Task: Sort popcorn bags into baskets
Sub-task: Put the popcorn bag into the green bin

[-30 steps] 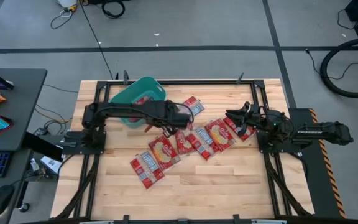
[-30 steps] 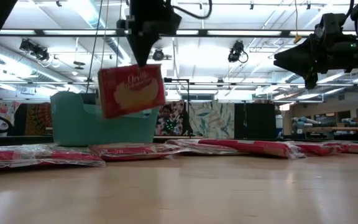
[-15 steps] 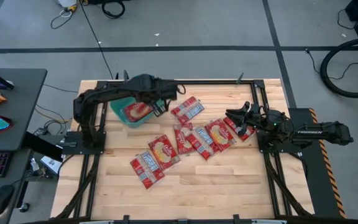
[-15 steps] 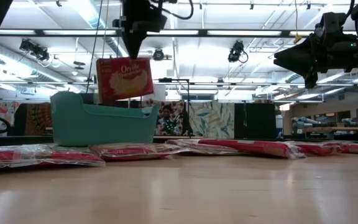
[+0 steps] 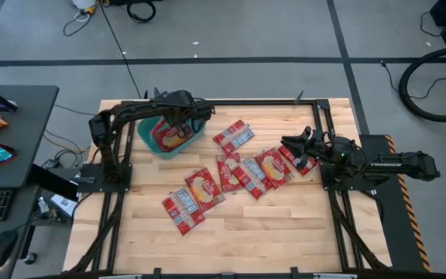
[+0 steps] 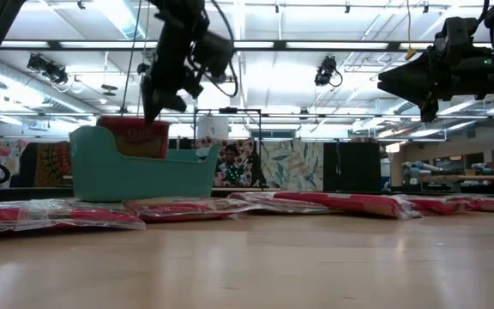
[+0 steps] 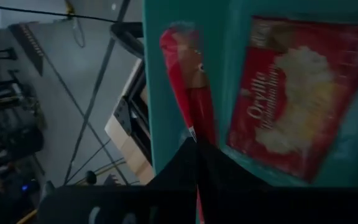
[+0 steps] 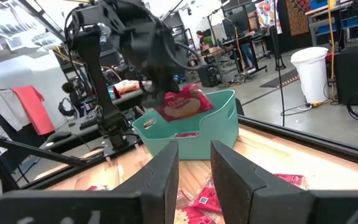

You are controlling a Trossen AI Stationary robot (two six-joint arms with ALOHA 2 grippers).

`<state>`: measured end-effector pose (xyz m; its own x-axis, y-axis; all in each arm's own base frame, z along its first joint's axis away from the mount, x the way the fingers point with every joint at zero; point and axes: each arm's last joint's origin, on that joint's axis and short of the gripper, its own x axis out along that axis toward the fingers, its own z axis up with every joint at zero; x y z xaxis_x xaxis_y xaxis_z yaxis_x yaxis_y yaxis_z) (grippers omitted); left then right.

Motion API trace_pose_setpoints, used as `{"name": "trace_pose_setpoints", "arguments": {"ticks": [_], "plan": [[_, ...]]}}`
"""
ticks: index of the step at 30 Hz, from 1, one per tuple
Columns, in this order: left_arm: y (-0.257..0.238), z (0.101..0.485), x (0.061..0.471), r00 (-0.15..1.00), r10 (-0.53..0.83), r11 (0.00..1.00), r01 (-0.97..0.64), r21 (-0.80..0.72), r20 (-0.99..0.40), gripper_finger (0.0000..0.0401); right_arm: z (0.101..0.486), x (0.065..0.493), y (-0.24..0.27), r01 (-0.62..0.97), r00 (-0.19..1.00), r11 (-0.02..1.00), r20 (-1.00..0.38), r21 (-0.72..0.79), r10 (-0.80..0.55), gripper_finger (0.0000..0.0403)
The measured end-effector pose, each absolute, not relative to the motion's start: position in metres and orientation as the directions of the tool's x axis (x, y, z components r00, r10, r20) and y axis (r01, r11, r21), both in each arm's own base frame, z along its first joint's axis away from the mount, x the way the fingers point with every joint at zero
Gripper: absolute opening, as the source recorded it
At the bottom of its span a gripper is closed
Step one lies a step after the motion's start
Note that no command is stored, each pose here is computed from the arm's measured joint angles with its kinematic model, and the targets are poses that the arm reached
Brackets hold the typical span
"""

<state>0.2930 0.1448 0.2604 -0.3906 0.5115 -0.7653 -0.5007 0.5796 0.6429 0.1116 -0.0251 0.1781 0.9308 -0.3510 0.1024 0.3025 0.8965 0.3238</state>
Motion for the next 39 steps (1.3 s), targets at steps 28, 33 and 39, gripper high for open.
{"name": "trace_pose_setpoints", "arguments": {"ticks": [28,33,39], "plan": [[0.070,0.246,0.360,0.123,0.588,0.719,-0.533,0.446,-0.799,0.0151,0.178,0.112,-0.025,0.300,0.932,0.897,0.102,0.323,-0.348,0.0098],[0.069,0.235,0.384,0.258,0.566,0.727,-0.604,0.327,-0.783,0.0142,0.178,0.112,-0.025,0.302,0.931,0.897,0.102,0.323,-0.350,0.0098],[0.085,0.213,0.413,0.290,0.566,0.725,-0.622,0.297,-0.772,0.0142,0.178,0.112,-0.025,0.303,0.931,0.896,0.102,0.324,-0.352,0.0098]]}}
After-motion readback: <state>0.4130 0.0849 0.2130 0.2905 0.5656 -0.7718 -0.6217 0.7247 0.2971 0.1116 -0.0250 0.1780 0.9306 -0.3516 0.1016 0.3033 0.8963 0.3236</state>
